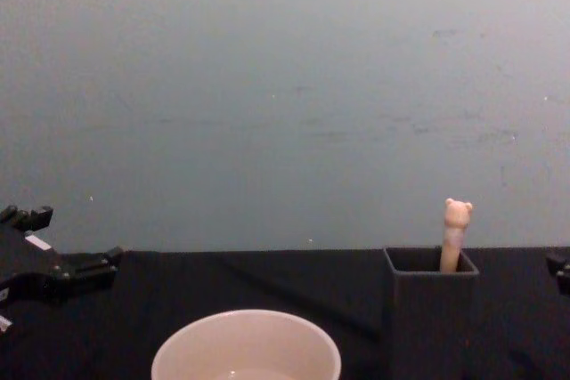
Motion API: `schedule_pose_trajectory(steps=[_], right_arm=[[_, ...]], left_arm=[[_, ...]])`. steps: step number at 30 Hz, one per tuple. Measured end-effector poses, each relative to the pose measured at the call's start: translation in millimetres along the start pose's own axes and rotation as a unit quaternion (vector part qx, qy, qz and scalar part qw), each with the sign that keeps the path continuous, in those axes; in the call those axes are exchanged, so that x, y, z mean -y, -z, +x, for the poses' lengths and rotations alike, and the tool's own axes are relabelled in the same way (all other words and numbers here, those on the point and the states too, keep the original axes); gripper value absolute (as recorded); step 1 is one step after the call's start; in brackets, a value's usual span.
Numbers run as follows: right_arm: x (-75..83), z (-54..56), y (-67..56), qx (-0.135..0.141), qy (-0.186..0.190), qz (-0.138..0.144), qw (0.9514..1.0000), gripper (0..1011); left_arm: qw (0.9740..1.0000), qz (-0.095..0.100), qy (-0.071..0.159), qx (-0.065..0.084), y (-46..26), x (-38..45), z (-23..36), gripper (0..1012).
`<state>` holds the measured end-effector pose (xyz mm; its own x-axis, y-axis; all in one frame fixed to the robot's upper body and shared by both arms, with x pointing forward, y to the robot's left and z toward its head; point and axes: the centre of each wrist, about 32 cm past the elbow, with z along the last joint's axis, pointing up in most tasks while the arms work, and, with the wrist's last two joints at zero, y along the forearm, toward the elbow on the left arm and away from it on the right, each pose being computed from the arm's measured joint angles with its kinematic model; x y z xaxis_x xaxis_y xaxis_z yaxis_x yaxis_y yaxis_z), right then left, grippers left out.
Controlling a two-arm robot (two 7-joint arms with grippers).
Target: Pick up the stirring spoon with one hand, stir inside the cup, then place it back in its original position.
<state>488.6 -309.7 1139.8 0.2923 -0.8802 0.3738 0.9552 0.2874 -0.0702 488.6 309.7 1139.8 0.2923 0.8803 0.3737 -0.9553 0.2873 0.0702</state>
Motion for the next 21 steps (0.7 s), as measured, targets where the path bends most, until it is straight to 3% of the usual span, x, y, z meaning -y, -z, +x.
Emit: schedule_pose_trajectory(steps=[21], right_arm=[[0.0,0.0,0.0,0.0,0.0,0.0,1.0,1000]], left_arm=[[1.0,0.0,0.0,0.0,0.0,0.0,0.0,1001]])
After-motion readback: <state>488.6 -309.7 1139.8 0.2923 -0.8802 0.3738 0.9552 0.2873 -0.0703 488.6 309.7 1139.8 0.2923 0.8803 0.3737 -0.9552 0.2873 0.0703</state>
